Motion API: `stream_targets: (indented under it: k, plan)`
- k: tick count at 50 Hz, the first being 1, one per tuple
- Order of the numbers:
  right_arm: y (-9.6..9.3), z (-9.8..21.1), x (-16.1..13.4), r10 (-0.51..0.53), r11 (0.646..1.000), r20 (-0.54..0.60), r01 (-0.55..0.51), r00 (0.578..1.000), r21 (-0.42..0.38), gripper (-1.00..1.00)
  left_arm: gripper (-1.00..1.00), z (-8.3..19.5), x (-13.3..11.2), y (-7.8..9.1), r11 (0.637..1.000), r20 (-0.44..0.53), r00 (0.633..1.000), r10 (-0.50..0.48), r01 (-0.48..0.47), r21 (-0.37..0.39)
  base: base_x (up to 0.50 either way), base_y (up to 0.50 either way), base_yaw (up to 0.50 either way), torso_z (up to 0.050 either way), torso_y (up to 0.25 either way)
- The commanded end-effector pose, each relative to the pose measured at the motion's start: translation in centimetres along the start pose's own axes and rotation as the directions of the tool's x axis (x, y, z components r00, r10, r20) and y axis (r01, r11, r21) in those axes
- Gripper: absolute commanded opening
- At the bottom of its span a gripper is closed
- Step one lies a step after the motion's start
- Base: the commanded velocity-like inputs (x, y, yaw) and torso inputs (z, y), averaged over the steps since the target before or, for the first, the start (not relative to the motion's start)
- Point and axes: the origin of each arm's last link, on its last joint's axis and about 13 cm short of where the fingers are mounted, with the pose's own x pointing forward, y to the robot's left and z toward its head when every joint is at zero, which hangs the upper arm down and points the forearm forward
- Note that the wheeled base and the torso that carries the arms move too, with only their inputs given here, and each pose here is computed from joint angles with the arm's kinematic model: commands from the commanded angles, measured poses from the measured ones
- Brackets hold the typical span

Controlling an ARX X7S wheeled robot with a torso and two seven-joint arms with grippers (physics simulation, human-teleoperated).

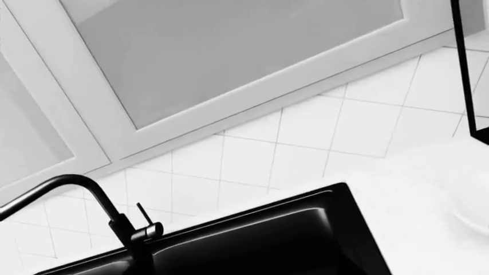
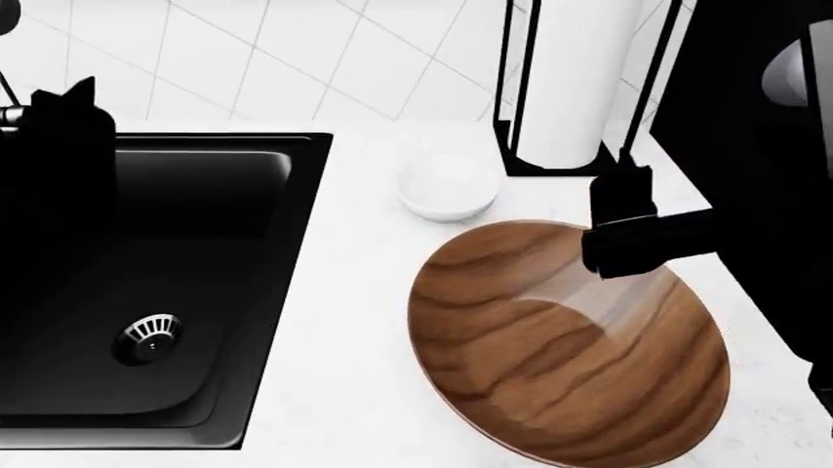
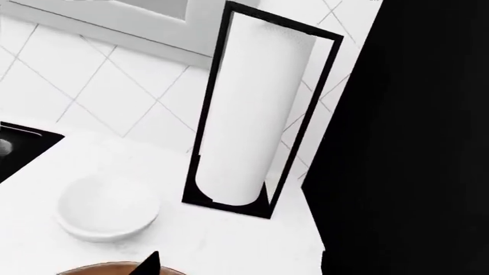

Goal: Stack the bowls in the sink.

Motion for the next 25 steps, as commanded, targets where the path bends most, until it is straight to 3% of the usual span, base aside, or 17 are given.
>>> stream_targets:
  k: [1, 10, 25]
  plan:
    - [-1.6, 2.0, -0.9, -0.03, 0.998, -0.25, 0.041, 0.968, 0.039, 1.0, 1.0, 0.4, -0.1, 0.0, 1.0, 0.006, 1.0, -0.003, 0.003, 0.001, 0.0, 0.0, 0.0, 0.0, 0.0]
    - [-2.1, 0.0, -0.3, -0.001, 0.989, -0.392, 0.058, 0.92, 0.134, 1.0, 1.0, 0.3, 0.0, -0.1, 1.0, 0.005, 1.0, -0.005, 0.005, 0.003, 0.0, 0.0, 0.0, 0.0, 0.0]
    - [-1.6, -4.8, 2.2, 0.028, 0.982, -0.535, 0.078, 0.845, 0.175, 1.0, 1.0, 0.1, 0.2, -0.3, 1.0, -0.003, 1.0, -0.009, 0.009, 0.006, 0.0, 0.0, 0.0, 0.0, 0.0]
